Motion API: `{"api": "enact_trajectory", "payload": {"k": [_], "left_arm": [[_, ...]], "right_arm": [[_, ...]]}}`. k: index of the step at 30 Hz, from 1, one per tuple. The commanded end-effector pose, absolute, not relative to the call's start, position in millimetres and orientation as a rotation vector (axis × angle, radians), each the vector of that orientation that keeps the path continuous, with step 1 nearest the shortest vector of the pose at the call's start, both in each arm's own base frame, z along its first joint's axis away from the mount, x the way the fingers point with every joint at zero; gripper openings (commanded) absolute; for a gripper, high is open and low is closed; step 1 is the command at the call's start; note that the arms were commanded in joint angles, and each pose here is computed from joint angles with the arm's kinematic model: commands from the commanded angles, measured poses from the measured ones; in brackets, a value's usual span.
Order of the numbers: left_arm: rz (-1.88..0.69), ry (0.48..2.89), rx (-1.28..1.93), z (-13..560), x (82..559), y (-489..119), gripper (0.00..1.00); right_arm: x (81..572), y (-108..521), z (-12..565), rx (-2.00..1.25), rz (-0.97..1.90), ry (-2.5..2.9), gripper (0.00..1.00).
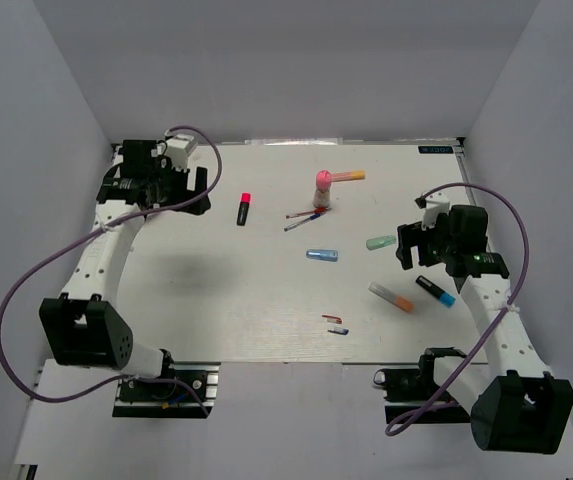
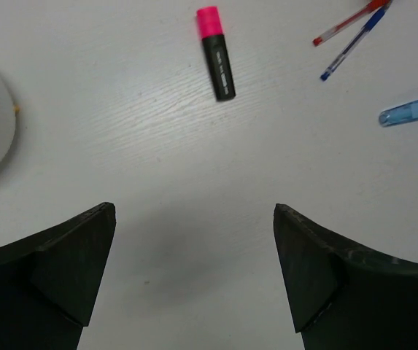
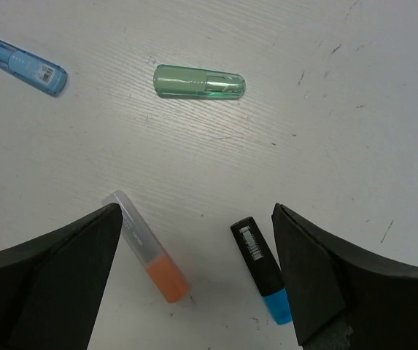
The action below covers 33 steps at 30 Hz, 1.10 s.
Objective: Sort the stationery into containers
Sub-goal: Grab a piece of stationery with the left arm
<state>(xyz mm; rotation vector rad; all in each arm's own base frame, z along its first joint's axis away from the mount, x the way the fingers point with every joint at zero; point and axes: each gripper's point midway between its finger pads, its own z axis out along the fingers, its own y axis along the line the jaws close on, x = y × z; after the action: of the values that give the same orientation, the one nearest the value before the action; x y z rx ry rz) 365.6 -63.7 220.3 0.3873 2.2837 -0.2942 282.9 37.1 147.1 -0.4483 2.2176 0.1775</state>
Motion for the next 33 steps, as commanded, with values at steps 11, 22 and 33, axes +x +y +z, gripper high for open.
{"api": "enact_trajectory", "payload": {"k": [11,22,33], "left_arm": [[-0.421,2.182,0.627,246,450,-213,0.74],[-0.489,2.039,0.681,226,479,-320,0.92],[-0.420,1.998,0.724,202,486,-364,0.98]], "right_arm": [[296,42,159,-0.461,0.200,2.179,0.89],[297,38,156,-0.457,0.172,2.186,0.89],[299,35,148,-0.471,0.156,2.194,0.89]]}}
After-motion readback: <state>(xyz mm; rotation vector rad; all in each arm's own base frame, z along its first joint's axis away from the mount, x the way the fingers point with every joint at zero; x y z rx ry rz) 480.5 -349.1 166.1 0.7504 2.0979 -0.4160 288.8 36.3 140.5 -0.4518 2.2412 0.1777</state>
